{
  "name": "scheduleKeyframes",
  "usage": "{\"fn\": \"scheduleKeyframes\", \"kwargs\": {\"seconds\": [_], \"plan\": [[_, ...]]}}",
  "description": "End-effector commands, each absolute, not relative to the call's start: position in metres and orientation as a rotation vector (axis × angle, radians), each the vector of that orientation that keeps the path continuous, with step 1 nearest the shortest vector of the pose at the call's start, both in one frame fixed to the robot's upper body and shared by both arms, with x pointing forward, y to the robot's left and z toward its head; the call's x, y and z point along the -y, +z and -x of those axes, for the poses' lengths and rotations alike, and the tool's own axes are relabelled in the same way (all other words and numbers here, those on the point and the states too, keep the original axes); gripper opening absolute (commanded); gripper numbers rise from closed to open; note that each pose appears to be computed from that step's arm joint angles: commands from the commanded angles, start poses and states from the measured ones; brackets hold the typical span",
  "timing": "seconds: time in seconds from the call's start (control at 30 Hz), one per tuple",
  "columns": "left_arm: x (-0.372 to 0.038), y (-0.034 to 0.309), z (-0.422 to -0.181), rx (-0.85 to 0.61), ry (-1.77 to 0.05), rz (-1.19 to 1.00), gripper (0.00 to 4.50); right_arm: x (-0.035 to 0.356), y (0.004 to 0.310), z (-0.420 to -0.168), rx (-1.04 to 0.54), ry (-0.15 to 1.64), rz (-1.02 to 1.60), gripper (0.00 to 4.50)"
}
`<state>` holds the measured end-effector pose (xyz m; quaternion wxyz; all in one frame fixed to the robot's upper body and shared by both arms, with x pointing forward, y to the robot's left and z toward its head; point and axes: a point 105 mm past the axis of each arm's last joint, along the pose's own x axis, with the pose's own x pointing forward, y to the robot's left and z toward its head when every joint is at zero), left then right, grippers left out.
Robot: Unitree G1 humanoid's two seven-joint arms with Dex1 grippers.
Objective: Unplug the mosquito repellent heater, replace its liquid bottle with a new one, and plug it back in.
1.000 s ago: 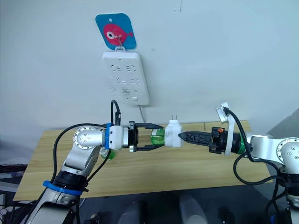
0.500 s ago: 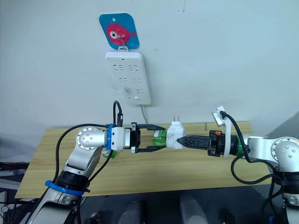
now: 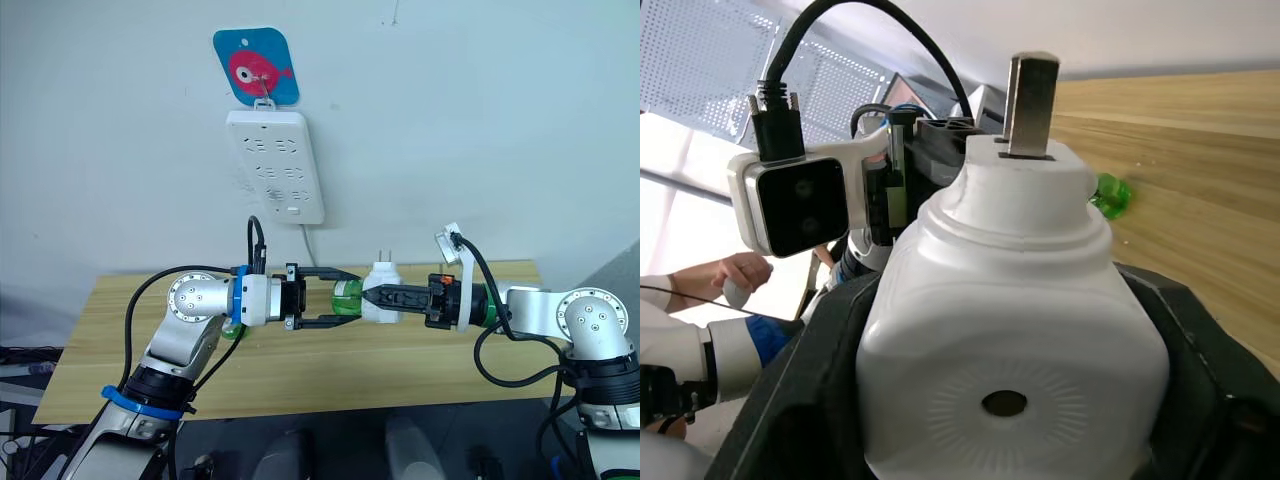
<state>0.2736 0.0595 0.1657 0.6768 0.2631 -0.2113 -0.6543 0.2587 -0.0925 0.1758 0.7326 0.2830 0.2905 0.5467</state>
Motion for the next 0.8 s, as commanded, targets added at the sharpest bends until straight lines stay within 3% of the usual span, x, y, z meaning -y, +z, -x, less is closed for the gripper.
{"fn": "scheduleKeyframes", "kwargs": {"seconds": [0.03,0.1,0.2,0.27,0.4,0.53,0.63,0.73,0.8], "plan": [[-0.054,0.179,-0.277,0.461,-1.448,-0.485,2.28,0.081,0.197,-0.247,-0.584,1.325,-0.633,3.03],[-0.055,0.179,-0.282,0.328,-1.454,-0.344,2.28,0.08,0.198,-0.247,-0.581,1.329,-0.63,3.03],[-0.063,0.179,-0.278,-0.03,-1.566,0.02,2.28,0.079,0.198,-0.246,-0.583,1.339,-0.618,3.03],[-0.068,0.185,-0.276,-0.101,-1.614,0.073,2.28,0.078,0.197,-0.244,-0.587,1.347,-0.609,3.03],[-0.067,0.192,-0.279,-0.04,-1.586,-0.005,2.28,0.077,0.198,-0.245,-0.579,1.348,-0.614,3.03],[-0.069,0.18,-0.28,0.082,-1.563,-0.236,2.28,0.077,0.199,-0.246,-0.573,1.339,-0.623,3.03],[-0.073,0.172,-0.286,0.278,-1.501,-0.506,3.29,0.078,0.2,-0.248,-0.566,1.328,-0.631,3.03],[-0.076,0.168,-0.286,0.403,-1.475,-0.628,4.17,0.079,0.2,-0.25,-0.563,1.321,-0.634,3.03],[-0.075,0.17,-0.281,0.516,-1.456,-0.677,4.21,0.079,0.2,-0.251,-0.56,1.316,-0.635,3.03]]}}
